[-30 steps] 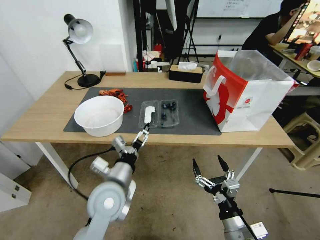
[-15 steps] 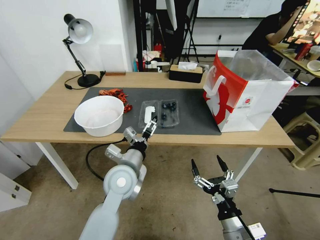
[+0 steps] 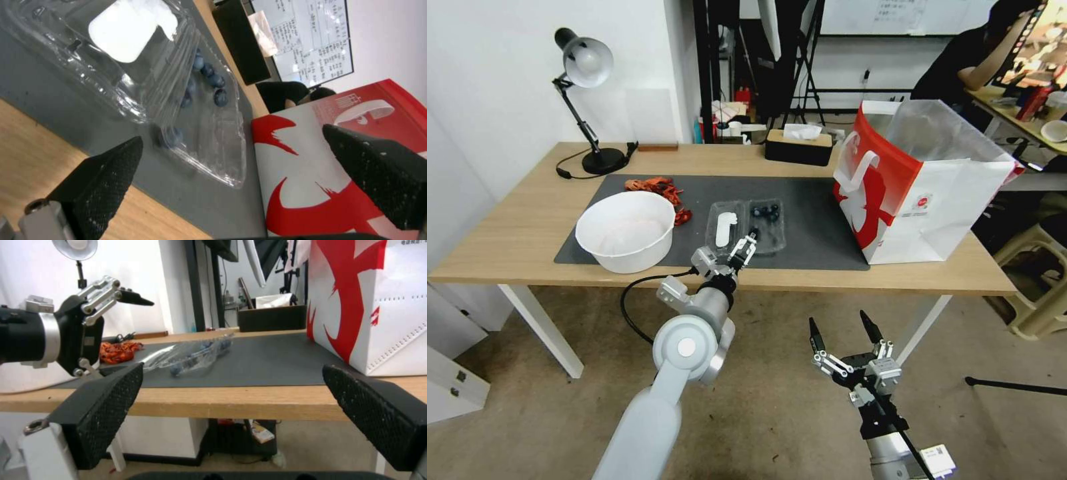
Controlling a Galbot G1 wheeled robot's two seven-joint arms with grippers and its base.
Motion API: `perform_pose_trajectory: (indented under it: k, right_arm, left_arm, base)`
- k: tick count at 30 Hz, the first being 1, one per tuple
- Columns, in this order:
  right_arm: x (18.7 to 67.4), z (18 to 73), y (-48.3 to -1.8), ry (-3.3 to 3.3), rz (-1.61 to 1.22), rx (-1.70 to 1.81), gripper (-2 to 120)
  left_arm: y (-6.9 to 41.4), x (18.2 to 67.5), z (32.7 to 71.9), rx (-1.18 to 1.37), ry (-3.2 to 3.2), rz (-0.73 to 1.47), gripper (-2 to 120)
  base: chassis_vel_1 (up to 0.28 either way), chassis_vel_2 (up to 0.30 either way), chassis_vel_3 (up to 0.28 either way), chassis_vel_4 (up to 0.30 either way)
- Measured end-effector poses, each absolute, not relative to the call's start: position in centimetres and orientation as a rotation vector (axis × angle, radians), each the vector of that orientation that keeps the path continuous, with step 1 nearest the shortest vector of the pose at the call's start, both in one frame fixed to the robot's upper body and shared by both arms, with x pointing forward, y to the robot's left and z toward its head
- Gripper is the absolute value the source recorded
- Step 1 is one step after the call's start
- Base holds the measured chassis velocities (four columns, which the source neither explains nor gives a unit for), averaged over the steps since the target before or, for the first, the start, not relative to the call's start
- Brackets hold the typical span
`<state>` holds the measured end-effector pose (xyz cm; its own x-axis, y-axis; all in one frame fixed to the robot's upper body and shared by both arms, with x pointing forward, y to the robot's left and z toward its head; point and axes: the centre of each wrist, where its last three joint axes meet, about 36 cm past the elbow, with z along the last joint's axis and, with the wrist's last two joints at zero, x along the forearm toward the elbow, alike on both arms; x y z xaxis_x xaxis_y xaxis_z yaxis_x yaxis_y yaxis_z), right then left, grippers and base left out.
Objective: Close the takeout container lid, then place the container into the takeout bag.
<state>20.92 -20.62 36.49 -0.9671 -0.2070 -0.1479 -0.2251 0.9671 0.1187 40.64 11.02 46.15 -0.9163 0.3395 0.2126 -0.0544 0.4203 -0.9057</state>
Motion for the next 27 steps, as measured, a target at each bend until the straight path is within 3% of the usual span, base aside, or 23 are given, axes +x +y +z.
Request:
perform_pose_trajectory:
  k: [27]
  right_arm:
    - [20.9, 35.7, -20.7, 2.988, 0.201, -0.319, 100]
  left_arm:
    - [10.7, 43.0, 45.2, -0.155, -2.313, 1.466, 100]
  base:
    - [0.000, 0.000, 0.000, 0.000]
